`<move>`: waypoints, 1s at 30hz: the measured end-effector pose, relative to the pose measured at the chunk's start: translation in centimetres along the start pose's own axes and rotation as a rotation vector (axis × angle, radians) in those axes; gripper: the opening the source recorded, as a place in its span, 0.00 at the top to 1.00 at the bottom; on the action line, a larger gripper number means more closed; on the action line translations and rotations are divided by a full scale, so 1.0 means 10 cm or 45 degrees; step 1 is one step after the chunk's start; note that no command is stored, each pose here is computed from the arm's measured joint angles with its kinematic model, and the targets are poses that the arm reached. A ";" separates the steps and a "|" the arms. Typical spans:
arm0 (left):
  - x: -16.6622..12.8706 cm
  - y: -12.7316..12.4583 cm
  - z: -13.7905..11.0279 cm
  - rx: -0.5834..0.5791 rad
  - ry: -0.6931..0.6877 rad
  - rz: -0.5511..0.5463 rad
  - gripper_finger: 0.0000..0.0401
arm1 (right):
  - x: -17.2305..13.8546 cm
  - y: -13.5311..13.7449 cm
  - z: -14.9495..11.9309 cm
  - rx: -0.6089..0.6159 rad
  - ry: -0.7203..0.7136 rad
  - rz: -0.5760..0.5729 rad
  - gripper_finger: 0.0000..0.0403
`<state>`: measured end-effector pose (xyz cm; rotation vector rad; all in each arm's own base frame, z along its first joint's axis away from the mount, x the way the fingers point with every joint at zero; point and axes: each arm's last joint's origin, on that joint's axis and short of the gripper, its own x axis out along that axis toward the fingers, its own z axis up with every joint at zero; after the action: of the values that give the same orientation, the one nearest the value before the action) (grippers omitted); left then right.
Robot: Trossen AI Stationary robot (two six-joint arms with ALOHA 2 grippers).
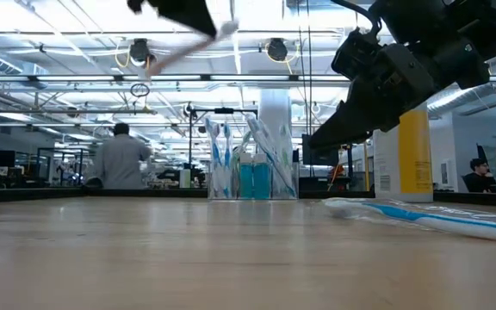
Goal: Pick & Place toothbrushing station
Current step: Put the orange toothbrush into the transparent organizer
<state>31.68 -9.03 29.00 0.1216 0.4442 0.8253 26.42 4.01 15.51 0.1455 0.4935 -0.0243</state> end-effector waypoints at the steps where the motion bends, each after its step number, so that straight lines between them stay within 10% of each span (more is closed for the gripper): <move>1: 0.09 0.03 -0.03 -0.014 0.035 0.002 0.99 | 0.00 0.00 0.00 0.000 0.001 0.000 0.68; 9: 0.63 0.25 -0.11 -0.109 0.044 0.103 0.99 | 0.00 0.00 -0.01 -0.005 0.011 -0.002 0.68; 16: 1.01 0.44 0.16 -0.056 -0.128 -0.169 0.99 | 0.00 -0.04 0.00 -0.067 0.008 -0.018 0.68; 30: 1.45 0.93 0.27 -0.188 -0.340 -0.258 0.99 | 0.01 -0.06 0.00 -0.086 0.008 -0.018 0.68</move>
<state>35.13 8.07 29.15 0.0476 0.1404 0.6290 26.46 3.45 15.44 0.0763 0.5013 -0.0212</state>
